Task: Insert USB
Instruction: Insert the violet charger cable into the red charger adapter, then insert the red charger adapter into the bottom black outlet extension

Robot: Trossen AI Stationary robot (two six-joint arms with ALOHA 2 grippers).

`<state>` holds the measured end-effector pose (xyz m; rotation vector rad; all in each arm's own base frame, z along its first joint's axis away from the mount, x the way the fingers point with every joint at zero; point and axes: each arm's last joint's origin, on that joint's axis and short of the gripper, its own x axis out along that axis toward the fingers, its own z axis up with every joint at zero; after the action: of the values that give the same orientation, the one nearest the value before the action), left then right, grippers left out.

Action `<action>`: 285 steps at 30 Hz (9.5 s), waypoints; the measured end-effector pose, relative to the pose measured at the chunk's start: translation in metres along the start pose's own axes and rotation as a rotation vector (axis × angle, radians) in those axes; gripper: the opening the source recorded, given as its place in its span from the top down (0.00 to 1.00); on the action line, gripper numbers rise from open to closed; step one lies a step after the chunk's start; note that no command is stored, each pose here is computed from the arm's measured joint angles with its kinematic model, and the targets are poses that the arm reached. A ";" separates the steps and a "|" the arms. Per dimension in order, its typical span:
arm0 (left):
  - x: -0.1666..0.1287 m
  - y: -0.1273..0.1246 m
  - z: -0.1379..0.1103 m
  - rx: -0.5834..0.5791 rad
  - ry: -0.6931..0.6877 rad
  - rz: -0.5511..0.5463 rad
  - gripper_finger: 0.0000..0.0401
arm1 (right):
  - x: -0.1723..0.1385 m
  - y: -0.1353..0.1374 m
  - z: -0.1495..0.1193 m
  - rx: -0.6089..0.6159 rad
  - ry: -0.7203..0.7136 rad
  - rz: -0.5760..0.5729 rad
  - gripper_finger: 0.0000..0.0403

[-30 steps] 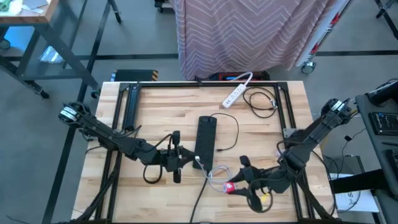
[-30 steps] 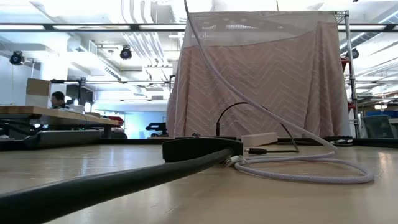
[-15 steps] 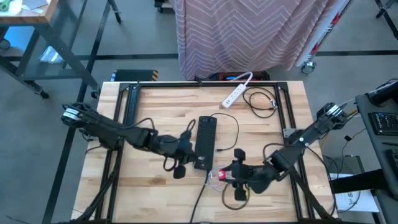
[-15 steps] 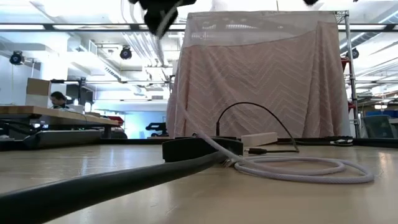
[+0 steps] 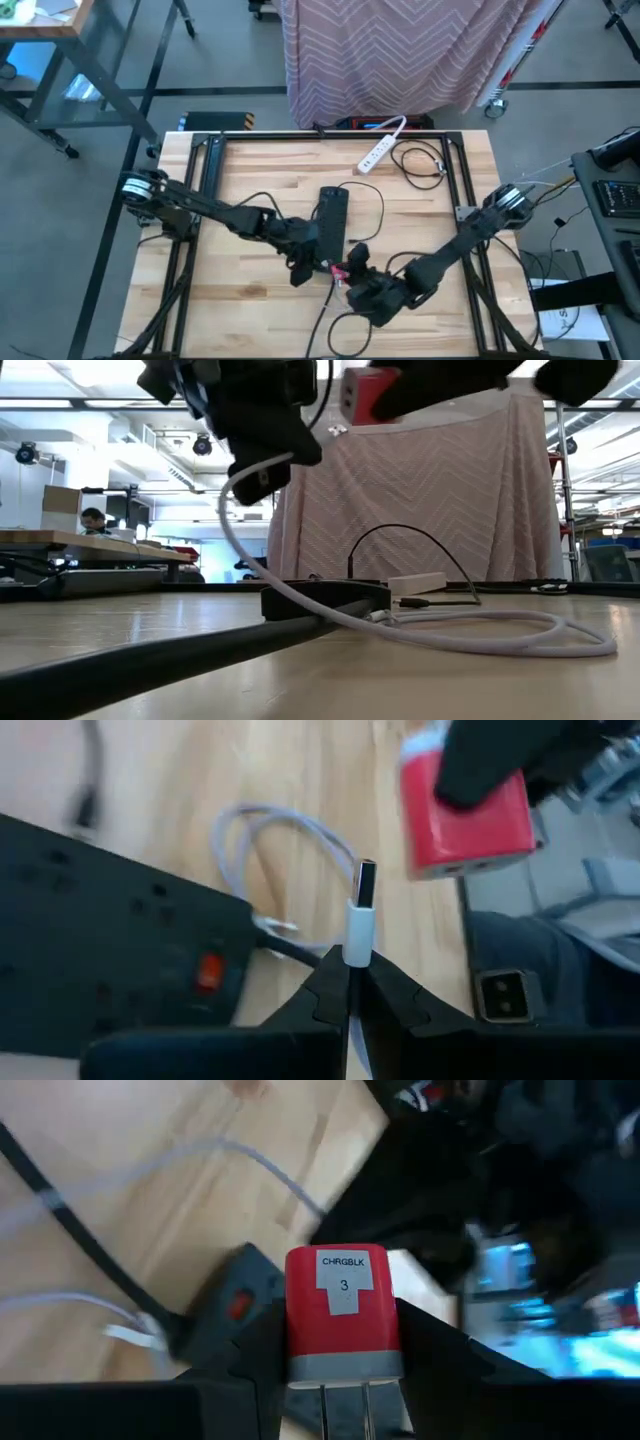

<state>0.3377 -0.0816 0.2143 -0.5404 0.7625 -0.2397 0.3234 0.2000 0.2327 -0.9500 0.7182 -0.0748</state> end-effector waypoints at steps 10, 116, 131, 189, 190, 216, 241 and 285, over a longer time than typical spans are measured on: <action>0.013 -0.011 -0.020 -0.023 0.053 -0.018 1.00 | 0.008 0.008 0.002 -0.276 0.105 -0.074 0.67; -0.019 -0.075 0.001 0.959 -0.520 0.264 0.64 | -0.019 -0.091 -0.033 1.449 0.072 0.724 0.67; -0.013 -0.091 -0.012 1.005 -0.535 0.259 0.36 | -0.012 -0.105 -0.032 1.415 -0.022 0.744 0.67; -0.022 -0.122 -0.007 1.274 -0.445 0.505 0.50 | -0.007 -0.117 -0.014 1.371 -0.325 0.697 0.67; -0.022 -0.123 -0.008 1.273 -0.447 0.513 0.51 | -0.008 -0.117 -0.014 1.371 -0.325 0.698 0.67; -0.034 -0.128 -0.003 0.740 -0.269 0.467 0.66 | -0.033 -0.127 -0.034 1.162 -0.258 0.506 0.34; 0.015 -0.006 0.030 0.500 0.351 0.407 0.66 | -0.021 0.006 -0.071 0.932 0.195 0.183 0.45; 0.062 -0.024 0.000 1.789 0.843 0.169 0.66 | 0.009 0.031 -0.101 1.028 0.233 -0.094 0.53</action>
<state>0.3813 -0.1260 0.1911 1.4007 1.0542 -0.8700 0.2629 0.1425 0.1666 0.0171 0.7185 -0.5870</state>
